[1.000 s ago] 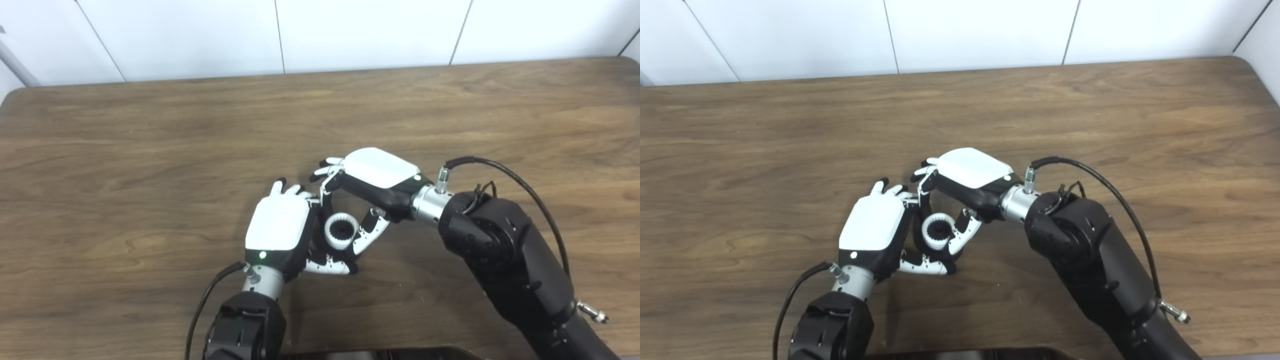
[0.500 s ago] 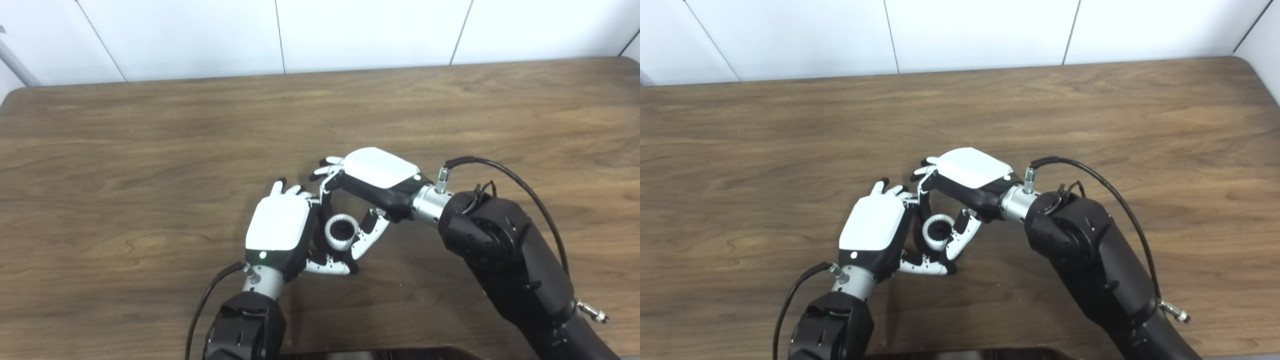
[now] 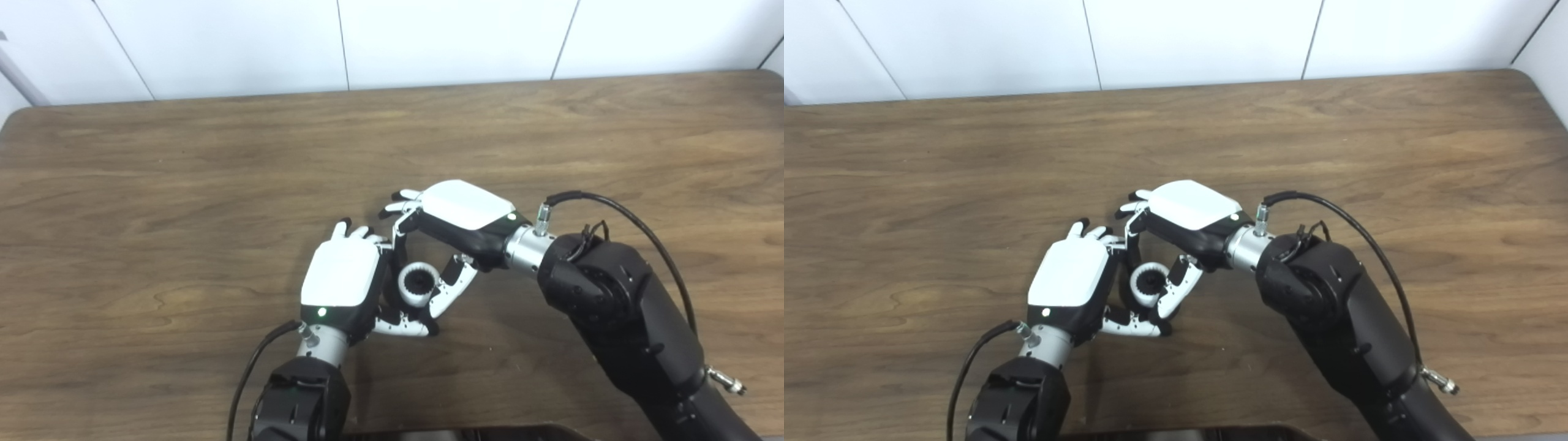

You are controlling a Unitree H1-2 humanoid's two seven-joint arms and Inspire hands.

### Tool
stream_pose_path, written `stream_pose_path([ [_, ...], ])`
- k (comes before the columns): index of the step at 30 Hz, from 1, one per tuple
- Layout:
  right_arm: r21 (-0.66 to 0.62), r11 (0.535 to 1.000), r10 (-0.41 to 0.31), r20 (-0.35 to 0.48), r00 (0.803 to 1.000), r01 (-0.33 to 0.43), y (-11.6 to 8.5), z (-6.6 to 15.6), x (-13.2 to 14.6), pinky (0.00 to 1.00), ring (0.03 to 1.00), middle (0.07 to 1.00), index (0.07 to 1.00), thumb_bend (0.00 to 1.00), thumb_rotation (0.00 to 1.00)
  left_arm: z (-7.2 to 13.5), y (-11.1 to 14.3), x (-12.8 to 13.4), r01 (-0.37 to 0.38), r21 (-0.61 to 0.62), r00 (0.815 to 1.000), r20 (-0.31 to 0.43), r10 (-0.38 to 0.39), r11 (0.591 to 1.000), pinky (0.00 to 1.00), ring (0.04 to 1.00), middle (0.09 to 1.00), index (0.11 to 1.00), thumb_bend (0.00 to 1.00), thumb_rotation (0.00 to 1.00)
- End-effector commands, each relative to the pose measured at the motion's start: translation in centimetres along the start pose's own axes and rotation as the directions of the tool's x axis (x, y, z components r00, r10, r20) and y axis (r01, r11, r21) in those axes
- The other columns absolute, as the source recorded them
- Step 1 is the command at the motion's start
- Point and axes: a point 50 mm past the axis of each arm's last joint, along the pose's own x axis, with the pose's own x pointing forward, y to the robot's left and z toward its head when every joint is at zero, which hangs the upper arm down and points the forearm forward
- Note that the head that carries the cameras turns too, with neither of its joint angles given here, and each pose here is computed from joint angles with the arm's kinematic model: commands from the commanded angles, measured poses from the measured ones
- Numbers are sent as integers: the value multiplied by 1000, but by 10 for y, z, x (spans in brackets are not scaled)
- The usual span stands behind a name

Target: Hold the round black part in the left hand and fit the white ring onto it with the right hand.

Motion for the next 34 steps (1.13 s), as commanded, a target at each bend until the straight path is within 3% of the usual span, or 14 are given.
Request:
stream_pose_path([
  [1, -38, 997, -62, 13, 998, 63, -20, 2, -2, 927, 970, 894, 649, 1000, 289, 4, -8, -3, 76, -14, 997, 21, -76, 997, 1000, 901, 784, 481, 525, 57],
  [9, -52, 994, -100, 3, 995, 100, -32, -2, -6, 910, 965, 891, 653, 1000, 343, 2, -8, -3, 77, -18, 997, 27, -76, 997, 1000, 900, 785, 482, 525, 57],
  [21, 3, 987, -160, -1, 987, 160, -44, -11, -14, 911, 959, 884, 651, 1000, 325, -1, -10, -1, 79, -16, 997, 23, -79, 997, 1000, 903, 785, 482, 524, 58],
  [34, 27, 980, -192, -103, 976, 196, -71, -27, -35, 928, 970, 890, 661, 1000, 295, -10, -13, -2, 52, -8, 998, 30, -52, 999, 1000, 888, 772, 485, 525, 58],
])
